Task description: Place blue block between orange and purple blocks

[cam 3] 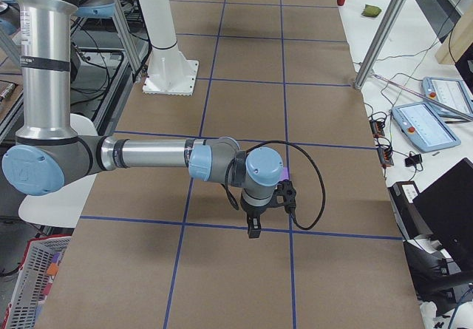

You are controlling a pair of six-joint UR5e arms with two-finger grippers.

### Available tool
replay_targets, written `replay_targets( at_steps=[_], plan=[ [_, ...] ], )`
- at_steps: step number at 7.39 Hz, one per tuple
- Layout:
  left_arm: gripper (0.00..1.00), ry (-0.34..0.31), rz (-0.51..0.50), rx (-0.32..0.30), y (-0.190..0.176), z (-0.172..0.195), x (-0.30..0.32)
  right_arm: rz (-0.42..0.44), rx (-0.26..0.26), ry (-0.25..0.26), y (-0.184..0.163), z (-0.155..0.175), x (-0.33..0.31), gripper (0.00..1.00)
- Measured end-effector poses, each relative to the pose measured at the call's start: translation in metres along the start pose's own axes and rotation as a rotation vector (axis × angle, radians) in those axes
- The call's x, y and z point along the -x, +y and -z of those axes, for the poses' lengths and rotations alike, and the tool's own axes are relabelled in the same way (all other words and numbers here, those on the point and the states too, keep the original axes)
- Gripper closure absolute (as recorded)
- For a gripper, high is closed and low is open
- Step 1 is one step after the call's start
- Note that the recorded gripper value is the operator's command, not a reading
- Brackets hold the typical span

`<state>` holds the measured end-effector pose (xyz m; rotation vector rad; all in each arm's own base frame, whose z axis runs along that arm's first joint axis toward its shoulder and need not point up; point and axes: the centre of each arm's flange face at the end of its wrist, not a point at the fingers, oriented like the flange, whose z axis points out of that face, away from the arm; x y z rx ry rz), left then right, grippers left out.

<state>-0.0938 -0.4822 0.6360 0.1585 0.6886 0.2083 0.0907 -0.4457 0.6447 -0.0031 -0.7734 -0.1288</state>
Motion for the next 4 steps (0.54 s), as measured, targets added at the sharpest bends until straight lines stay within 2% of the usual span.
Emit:
replay_targets(
  at_steps=[4],
  plan=[
    [0.00, 0.001, 0.002, 0.001, 0.0003, -0.0007, 0.0005, 0.005, -0.004, 0.001, -0.0031, 0.0020, 0.0017, 0.00]
  ],
)
